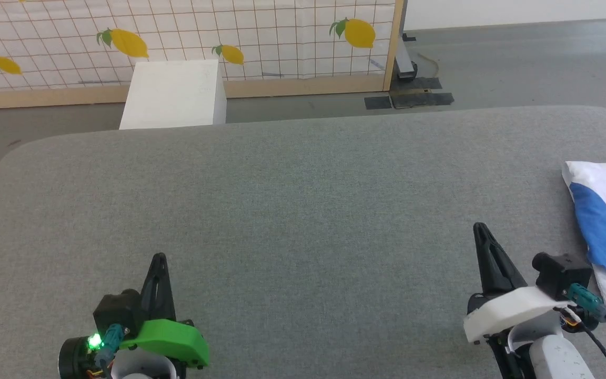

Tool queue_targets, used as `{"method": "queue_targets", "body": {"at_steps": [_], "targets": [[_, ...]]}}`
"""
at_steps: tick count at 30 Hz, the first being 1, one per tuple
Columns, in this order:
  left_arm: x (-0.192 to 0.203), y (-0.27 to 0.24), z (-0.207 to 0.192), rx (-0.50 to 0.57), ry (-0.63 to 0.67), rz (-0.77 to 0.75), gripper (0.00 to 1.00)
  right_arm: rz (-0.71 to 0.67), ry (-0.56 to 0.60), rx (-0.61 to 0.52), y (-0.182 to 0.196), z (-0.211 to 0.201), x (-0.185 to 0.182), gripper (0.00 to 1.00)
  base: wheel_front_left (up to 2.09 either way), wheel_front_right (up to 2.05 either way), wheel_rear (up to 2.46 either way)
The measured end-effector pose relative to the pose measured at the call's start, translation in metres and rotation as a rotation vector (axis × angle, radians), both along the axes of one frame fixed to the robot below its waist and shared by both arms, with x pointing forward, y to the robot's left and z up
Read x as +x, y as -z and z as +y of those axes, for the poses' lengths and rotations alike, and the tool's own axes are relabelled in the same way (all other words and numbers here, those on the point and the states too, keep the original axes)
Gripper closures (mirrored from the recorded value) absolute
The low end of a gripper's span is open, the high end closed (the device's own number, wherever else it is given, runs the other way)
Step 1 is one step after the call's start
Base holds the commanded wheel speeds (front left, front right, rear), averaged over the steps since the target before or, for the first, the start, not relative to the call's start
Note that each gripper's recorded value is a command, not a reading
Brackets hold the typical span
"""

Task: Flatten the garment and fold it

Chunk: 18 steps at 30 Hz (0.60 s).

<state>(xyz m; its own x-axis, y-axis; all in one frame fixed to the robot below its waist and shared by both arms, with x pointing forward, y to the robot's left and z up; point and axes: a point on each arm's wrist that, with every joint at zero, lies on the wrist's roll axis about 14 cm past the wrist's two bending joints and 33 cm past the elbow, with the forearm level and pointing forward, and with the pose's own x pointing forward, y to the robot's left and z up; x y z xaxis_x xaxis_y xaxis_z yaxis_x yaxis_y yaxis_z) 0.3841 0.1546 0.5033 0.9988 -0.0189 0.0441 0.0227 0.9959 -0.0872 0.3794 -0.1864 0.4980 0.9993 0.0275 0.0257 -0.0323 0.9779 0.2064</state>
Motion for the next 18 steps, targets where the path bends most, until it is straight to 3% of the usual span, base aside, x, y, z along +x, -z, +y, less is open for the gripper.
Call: {"method": "queue_targets", "body": {"at_steps": [18], "targets": [[-0.001, -0.005, 0.0041, 0.015, -0.003, 0.005, 1.0, 0.003, -0.026, -0.046, -0.0047, 0.0062, -0.0006, 1.0, 0.0, 0.0, 0.0]]}}
